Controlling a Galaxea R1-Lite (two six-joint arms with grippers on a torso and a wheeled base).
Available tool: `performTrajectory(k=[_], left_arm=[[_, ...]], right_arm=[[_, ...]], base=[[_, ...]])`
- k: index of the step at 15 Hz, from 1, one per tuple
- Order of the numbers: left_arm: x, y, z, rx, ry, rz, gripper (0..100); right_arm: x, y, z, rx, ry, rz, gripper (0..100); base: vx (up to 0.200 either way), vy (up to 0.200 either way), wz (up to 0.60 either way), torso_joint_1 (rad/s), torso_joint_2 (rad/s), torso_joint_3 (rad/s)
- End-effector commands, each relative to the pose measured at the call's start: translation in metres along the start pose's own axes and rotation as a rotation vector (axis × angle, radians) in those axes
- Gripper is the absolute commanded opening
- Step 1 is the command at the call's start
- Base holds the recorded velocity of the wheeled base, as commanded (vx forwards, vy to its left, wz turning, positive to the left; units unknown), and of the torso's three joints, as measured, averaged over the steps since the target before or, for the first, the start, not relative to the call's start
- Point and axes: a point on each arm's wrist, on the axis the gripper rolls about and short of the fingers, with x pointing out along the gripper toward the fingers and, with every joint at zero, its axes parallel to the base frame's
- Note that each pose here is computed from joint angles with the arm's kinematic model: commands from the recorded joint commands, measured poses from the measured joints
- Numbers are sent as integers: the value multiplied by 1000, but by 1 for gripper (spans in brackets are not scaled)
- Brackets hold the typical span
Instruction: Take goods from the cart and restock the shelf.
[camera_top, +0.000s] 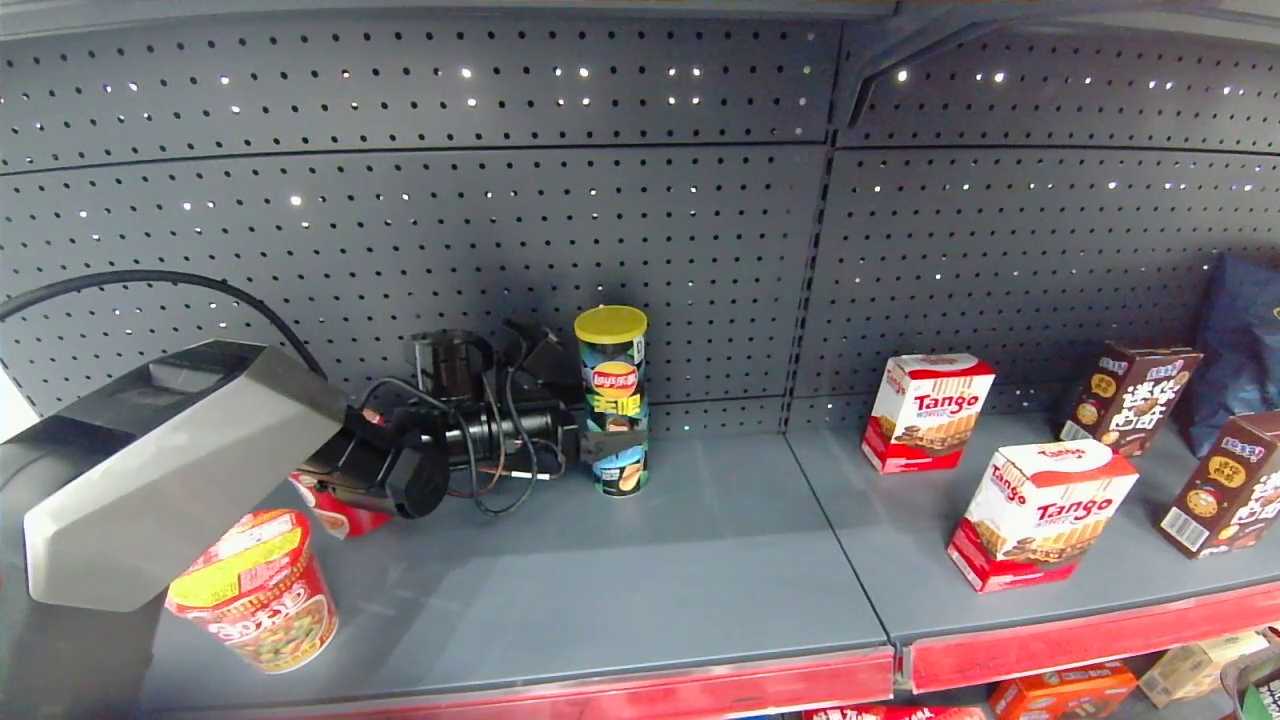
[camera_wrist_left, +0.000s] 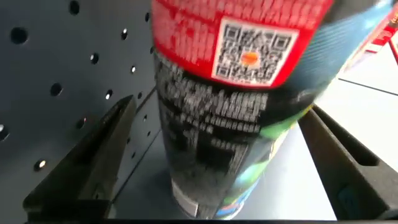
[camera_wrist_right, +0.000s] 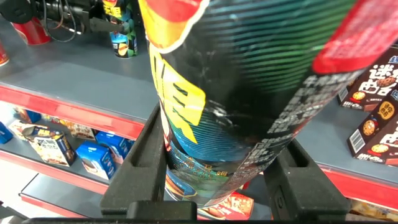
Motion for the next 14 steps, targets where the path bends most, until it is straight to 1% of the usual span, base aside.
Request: performTrajectory(k=[1, 2, 3, 7, 9, 10, 11, 13, 14], left_arm=[[3, 1, 0, 4, -3, -2, 100], [3, 1, 1, 7, -6, -2, 100], [3, 2, 1, 7, -6, -2, 0], [11, -7, 1, 11, -3, -28, 0], [15, -15, 4, 16, -4, -41, 0], [14, -16, 4, 19, -5, -41, 0], [12, -31, 19, 35, -16, -52, 0], [3, -56, 38, 51, -23, -19, 0], [-3, -66, 43, 53, -24, -17, 0]], right_arm=[[0, 0, -1, 0, 4, 0, 0], [1, 0, -1, 1, 7, 1, 0], [1, 0, -2, -1, 8, 2, 0], [1, 0, -2, 1, 10, 2, 0], [1, 0, -2, 1, 10, 2, 0], [1, 0, -2, 1, 10, 1, 0], [1, 0, -2, 1, 10, -1, 0], [2, 0, -4, 2, 17, 0, 0], [2, 0, -4, 2, 19, 0, 0]], base=[[0, 0, 0, 0, 0, 0], [0, 0, 0, 0, 0, 0], [0, 0, 0, 0, 0, 0], [0, 0, 0, 0, 0, 0], [0, 0, 0, 0, 0, 0], [0, 0, 0, 0, 0, 0], [0, 0, 0, 0, 0, 0], [0, 0, 0, 0, 0, 0], [0, 0, 0, 0, 0, 0]])
